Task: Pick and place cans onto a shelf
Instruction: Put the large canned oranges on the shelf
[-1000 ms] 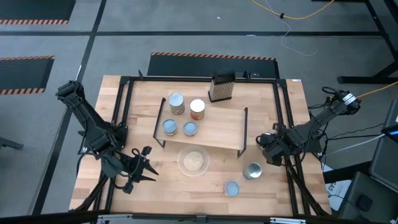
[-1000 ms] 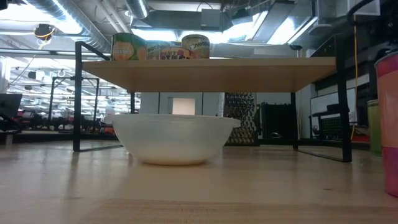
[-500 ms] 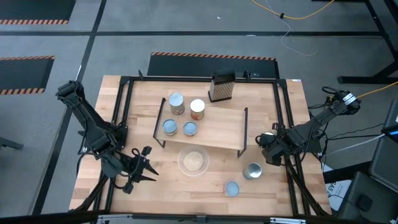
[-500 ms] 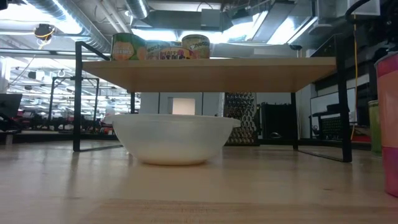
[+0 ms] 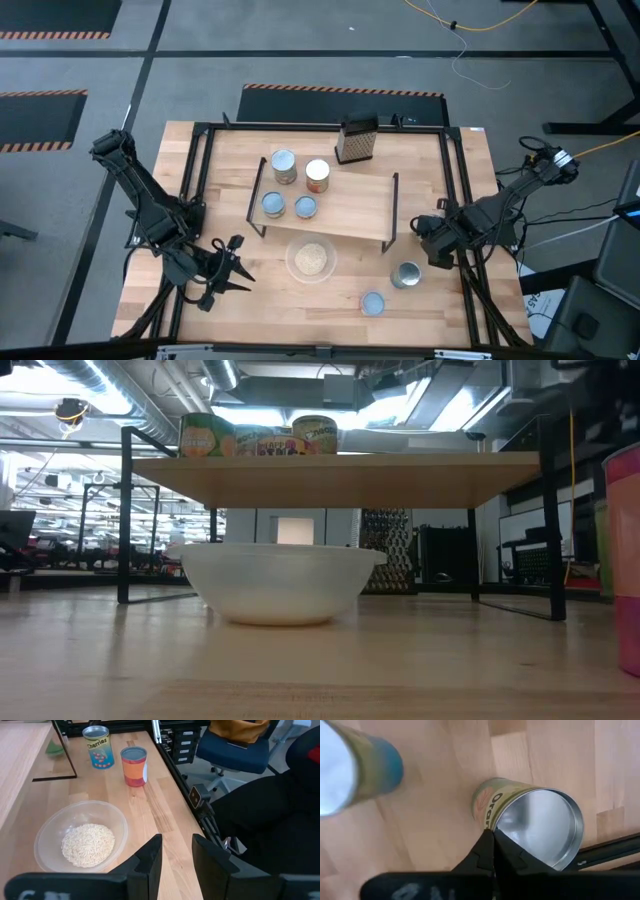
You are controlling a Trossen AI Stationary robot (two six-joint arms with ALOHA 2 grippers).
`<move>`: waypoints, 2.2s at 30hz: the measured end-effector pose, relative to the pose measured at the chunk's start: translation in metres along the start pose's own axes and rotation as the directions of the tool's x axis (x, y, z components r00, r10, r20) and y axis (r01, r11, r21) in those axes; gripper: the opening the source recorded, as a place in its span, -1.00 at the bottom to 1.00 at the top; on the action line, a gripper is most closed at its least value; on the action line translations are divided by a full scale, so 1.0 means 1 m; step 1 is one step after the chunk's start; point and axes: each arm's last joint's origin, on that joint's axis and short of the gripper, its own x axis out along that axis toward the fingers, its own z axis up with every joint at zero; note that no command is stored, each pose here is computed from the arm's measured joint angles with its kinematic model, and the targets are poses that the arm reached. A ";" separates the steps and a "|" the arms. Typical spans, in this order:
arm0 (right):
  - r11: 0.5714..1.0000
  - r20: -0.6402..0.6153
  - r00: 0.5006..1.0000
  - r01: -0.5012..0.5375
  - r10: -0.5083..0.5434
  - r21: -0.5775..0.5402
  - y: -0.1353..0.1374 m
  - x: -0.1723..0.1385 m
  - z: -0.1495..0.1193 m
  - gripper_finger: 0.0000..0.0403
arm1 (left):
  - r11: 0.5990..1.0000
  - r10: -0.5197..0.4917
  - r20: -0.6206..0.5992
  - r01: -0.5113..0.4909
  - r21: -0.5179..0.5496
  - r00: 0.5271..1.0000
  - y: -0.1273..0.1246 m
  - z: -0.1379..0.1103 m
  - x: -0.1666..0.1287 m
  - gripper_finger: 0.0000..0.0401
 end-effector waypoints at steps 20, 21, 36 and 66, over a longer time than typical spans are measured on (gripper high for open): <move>0.982 0.215 0.959 -0.185 0.186 -0.026 -0.006 -0.103 0.019 -1.00 | 1.000 0.000 0.000 0.000 0.000 1.000 0.000 0.000 0.000 -0.50; 0.983 0.216 0.959 -0.184 0.185 -0.025 -0.007 -0.107 0.019 -1.00 | 1.000 0.000 0.000 0.000 0.000 1.000 0.000 0.000 0.000 -0.50; 0.982 0.221 0.967 -0.093 0.129 -0.164 -0.014 -0.146 0.061 -1.00 | 1.000 0.000 0.000 0.000 0.000 1.000 0.000 0.000 0.000 -0.50; 0.896 0.338 0.941 0.181 -0.038 -0.405 -0.032 -0.131 0.193 -1.00 | 1.000 0.000 0.000 0.000 0.000 1.000 0.000 0.000 0.000 -0.50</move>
